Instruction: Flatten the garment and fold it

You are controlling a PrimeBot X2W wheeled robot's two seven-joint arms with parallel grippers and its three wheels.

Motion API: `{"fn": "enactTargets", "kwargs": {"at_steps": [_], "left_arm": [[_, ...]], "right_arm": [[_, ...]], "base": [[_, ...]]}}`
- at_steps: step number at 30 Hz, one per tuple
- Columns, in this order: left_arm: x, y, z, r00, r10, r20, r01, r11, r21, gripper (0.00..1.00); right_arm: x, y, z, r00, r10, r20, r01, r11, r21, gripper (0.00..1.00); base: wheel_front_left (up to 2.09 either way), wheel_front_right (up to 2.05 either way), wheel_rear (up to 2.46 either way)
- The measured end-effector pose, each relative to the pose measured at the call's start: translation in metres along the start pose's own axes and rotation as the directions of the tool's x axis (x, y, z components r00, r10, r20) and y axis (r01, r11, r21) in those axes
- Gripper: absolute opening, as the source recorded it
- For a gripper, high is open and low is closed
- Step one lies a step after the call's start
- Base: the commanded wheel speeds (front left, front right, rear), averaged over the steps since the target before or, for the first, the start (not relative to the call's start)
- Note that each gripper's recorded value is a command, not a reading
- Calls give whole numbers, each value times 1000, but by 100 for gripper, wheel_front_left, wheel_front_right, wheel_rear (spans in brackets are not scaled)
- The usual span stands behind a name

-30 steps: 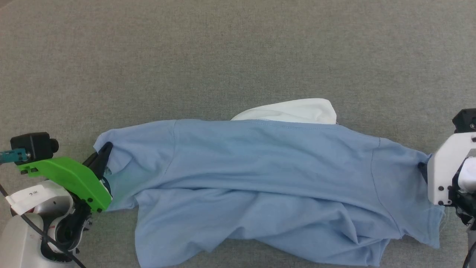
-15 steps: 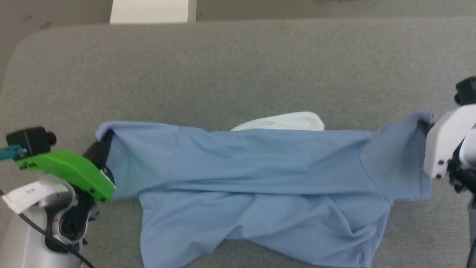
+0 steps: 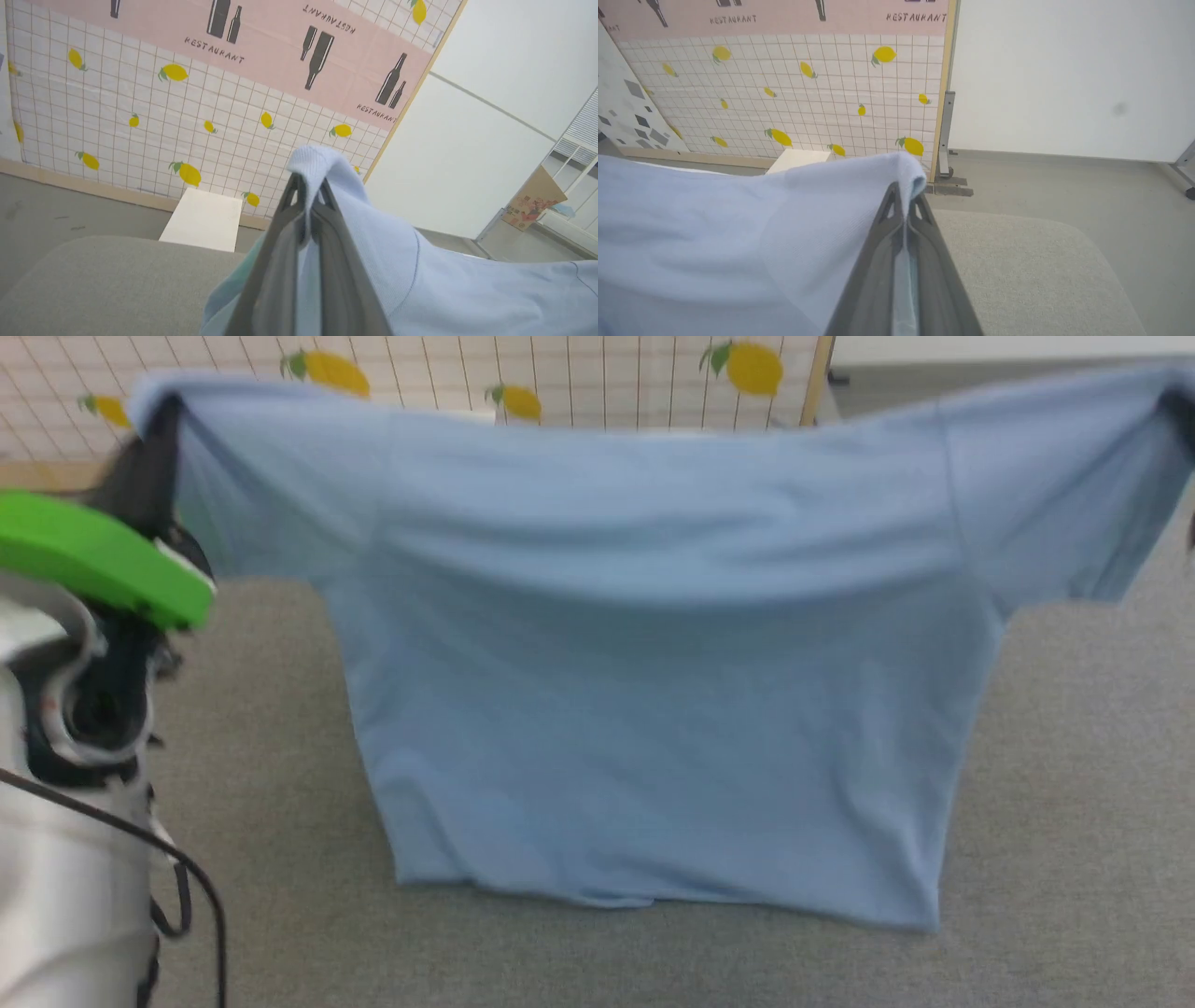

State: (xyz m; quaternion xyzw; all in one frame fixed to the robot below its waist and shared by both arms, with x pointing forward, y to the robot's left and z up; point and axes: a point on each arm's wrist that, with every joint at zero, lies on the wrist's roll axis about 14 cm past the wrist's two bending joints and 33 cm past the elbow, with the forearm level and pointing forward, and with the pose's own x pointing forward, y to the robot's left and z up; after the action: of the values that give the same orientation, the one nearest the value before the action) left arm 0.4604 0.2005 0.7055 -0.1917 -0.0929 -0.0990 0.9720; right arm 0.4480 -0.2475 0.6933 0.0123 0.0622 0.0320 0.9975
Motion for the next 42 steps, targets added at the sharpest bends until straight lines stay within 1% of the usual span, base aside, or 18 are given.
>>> {"fn": "enactTargets", "kwargs": {"at_steps": [3, 7, 11, 13, 17, 22, 27, 31, 33, 35, 37, 42], "left_arm": [[4, -15, 42, 994, -32, 104, 28, 999, 40, 0], [8, -27, 77, 981, -60, 184, 46, 996, 77, 0], [14, -28, 95, 975, -62, 213, 43, 995, 93, 0], [19, -26, 95, 976, -57, 210, 38, 995, 94, 0], [35, -16, 86, 985, -37, 169, 18, 994, 111, 0], [66, 2, 80, 993, -1, 121, -18, 989, 150, 0], [104, 21, 88, 992, 28, 119, -49, 982, 182, 0], [136, 36, 94, 988, 51, 144, -83, 970, 230, 0], [152, 41, 99, 981, 45, 187, -92, 963, 252, 0], [165, 45, 99, 977, 37, 210, -94, 959, 269, 0], [177, 53, 91, 974, 39, 224, -101, 958, 270, 0], [204, 77, 50, 978, 48, 203, -102, 959, 263, 0]], "right_arm": [[-11, -2, 43, 992, 1, 128, -4, 1000, 26, 0], [-18, -1, 76, 976, 3, 217, -16, 998, 57, 0], [-16, 2, 88, 971, 12, 238, -29, 997, 69, 0], [-11, 3, 91, 970, 15, 241, -36, 996, 82, 0], [3, 2, 92, 974, -7, 224, -11, 997, 77, 0], [34, 6, 102, 975, -38, 220, 20, 996, 85, 0], [69, 17, 125, 962, -63, 266, 39, 995, 97, 0], [99, 15, 142, 942, -122, 314, 104, 992, 74, 0], [113, 13, 151, 923, -150, 355, 137, 989, 61, 0], [125, 10, 156, 906, -165, 389, 149, 986, 70, 0], [142, 7, 150, 904, -178, 389, 167, 984, 61, 0], [189, 6, 114, 923, -166, 346, 155, 986, 59, 0]], "base": [[0, 0, 0], [0, 0, 0], [0, 0, 0], [0, 0, 0], [0, 0, 0], [0, 0, 0], [0, 0, 0], [0, 0, 0], [0, 0, 0], [0, 0, 0], [0, 0, 0], [0, 0, 0]]}}
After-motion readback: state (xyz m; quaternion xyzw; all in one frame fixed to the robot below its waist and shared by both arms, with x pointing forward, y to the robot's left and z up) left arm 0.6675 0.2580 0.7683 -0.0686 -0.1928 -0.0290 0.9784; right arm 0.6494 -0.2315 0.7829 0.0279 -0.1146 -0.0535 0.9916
